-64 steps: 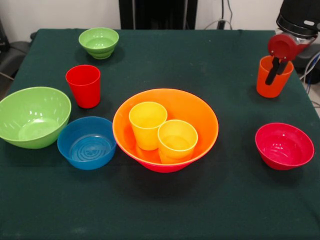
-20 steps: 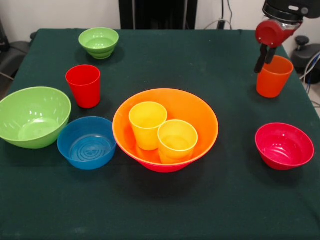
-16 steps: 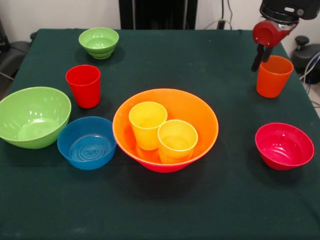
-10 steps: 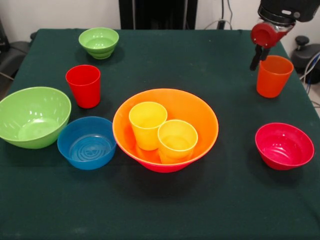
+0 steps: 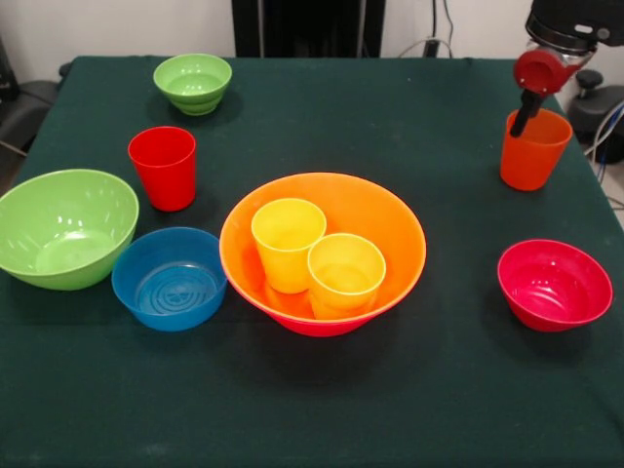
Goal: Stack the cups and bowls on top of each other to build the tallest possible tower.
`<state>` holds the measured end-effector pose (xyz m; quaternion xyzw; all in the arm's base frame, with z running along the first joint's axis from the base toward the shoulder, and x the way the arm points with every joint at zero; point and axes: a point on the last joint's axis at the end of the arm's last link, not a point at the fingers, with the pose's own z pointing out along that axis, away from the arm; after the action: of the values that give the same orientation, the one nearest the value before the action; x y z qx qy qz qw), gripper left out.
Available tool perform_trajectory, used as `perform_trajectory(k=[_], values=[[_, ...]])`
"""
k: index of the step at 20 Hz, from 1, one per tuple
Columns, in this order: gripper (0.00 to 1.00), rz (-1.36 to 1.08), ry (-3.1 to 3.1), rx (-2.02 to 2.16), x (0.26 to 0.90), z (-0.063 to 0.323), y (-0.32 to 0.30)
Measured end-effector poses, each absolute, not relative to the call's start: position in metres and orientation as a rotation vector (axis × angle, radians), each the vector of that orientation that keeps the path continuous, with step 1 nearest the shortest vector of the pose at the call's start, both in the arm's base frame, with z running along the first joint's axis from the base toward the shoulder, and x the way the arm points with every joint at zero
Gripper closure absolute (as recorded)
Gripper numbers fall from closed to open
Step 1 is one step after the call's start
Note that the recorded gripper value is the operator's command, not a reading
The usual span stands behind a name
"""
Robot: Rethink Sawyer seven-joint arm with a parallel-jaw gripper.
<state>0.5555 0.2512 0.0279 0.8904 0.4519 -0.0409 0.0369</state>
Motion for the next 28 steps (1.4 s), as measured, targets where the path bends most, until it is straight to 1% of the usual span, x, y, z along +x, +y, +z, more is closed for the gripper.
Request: perform_trajectory(k=[11, 23, 28], values=[[0.0, -0.11, 1.411, 2.717, 0.558, 0.026, 0.261], [0.0, -0.019, 1.373, 2.667, 0.57, 0.011, 0.248], [0.0, -0.014, 1.371, 2.664, 0.57, 0.01, 0.248]])
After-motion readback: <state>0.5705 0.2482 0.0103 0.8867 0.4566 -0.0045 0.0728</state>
